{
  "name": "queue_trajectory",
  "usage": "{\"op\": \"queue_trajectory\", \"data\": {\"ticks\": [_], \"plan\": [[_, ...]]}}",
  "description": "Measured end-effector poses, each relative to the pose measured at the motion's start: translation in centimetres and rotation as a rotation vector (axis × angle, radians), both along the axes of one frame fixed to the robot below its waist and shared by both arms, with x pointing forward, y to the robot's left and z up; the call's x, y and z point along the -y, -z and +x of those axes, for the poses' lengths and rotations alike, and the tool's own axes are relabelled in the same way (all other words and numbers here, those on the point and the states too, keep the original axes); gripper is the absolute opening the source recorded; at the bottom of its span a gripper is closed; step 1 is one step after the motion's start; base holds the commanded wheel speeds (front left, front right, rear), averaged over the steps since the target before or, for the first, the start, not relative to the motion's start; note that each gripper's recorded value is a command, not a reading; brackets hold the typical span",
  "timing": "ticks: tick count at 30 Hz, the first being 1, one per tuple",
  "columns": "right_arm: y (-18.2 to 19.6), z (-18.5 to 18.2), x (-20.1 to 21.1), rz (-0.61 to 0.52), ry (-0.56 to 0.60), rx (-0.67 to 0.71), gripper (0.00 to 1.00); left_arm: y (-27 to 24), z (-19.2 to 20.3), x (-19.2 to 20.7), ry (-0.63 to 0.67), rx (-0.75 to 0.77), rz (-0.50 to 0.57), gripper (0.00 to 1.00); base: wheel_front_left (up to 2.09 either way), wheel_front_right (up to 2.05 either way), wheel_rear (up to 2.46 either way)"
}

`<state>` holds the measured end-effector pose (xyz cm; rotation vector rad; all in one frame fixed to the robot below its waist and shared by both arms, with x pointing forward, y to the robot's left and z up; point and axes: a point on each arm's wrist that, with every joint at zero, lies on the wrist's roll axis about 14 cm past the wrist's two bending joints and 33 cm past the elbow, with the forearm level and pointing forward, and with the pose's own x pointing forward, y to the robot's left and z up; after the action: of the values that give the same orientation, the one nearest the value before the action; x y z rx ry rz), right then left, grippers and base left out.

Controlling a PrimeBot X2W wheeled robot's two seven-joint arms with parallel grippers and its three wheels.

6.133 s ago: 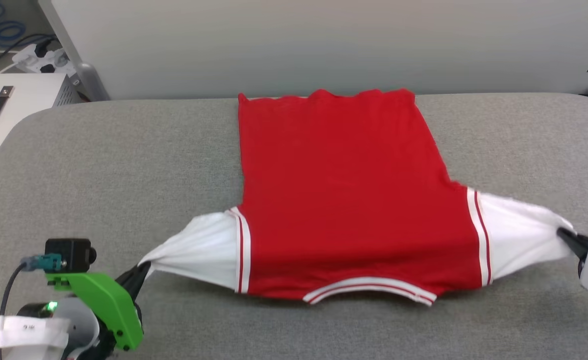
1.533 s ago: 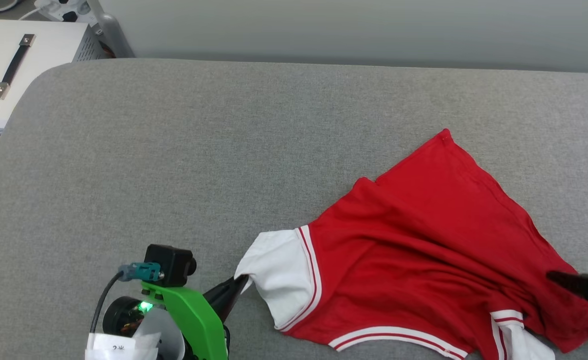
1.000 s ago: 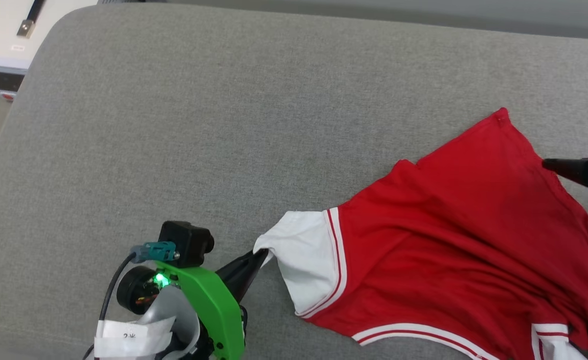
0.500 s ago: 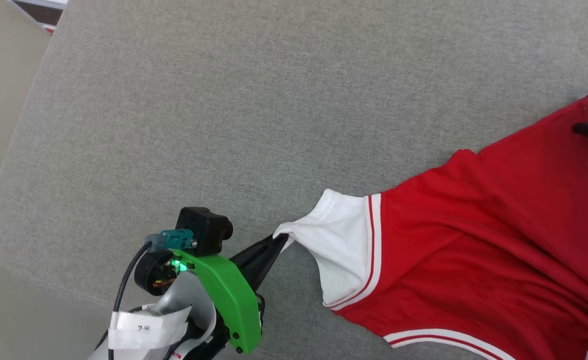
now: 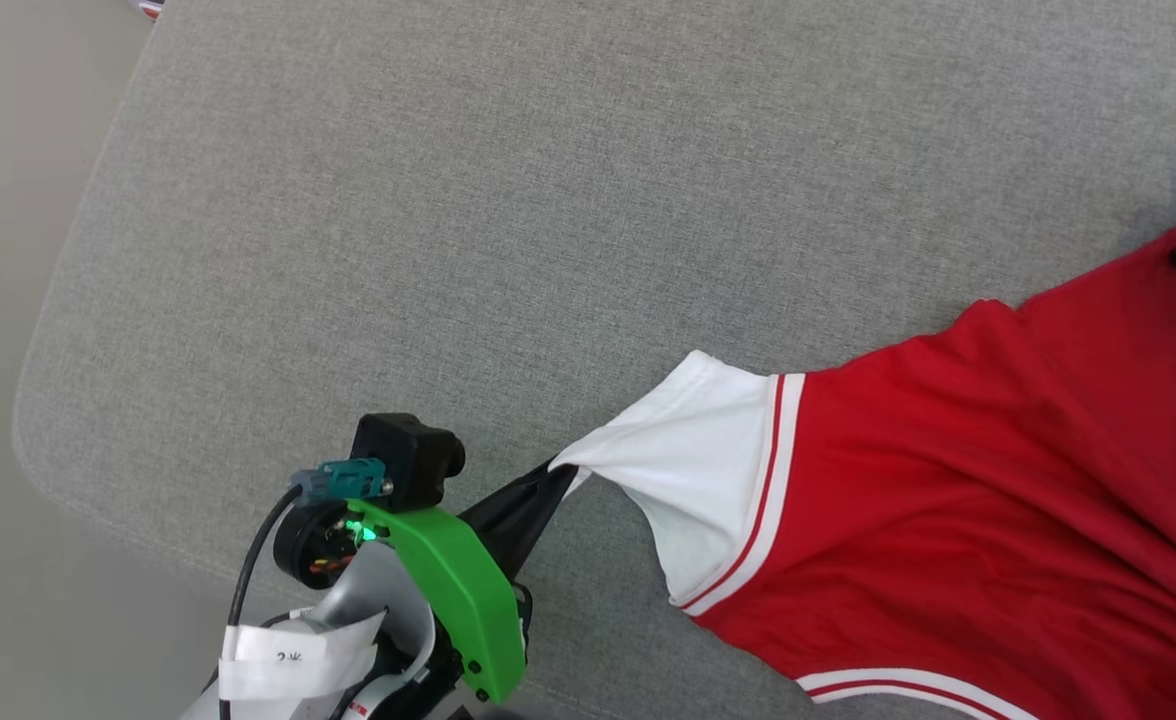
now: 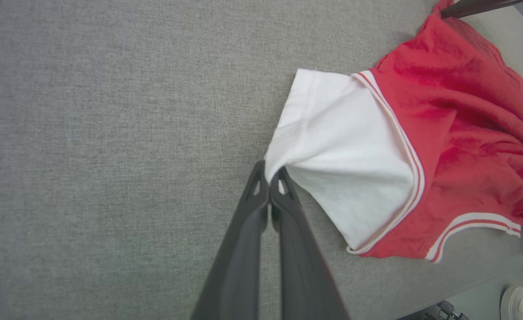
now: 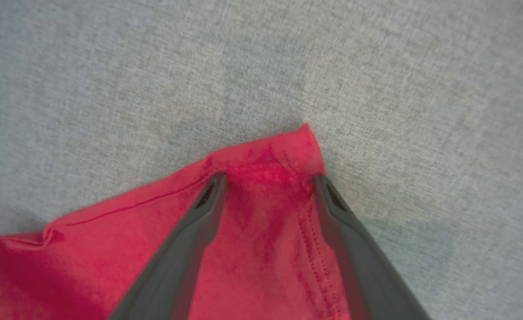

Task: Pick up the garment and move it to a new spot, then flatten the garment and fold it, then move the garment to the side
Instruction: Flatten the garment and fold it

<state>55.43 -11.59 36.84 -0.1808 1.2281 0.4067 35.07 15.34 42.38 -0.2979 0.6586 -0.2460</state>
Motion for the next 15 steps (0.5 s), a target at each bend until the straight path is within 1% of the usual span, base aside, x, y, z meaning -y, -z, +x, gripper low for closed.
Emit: {"op": "queue_trajectory", "data": {"ticks": [1, 6, 9, 15], "plan": [[0.0, 0.0, -0.1, 0.003, -0.002, -0.002, 0.0, 0.1, 0.0, -0.1, -0.002, -0.001, 0.001, 0.0, 0.0, 0.0, 0.0], [0.0, -0.3, -0.4, 0.014, -0.013, 0.002, 0.0, 0.2, -0.2, -0.2, -0.007, 0.0, 0.0, 0.0, 0.0, 0.0, 0.0], [-0.5, -0.3, -0.6, 0.041, -0.007, 0.027, 0.0, 0.0, -0.2, -0.3, -0.011, 0.008, -0.001, 0.0, 0.0, 0.0, 0.0], [-2.4, -0.1, -1.4, 0.123, 0.008, 0.129, 0.0, -1.0, 0.0, -0.7, -0.017, 0.047, 0.004, 0.0, 0.0, 0.0, 0.0]]}}
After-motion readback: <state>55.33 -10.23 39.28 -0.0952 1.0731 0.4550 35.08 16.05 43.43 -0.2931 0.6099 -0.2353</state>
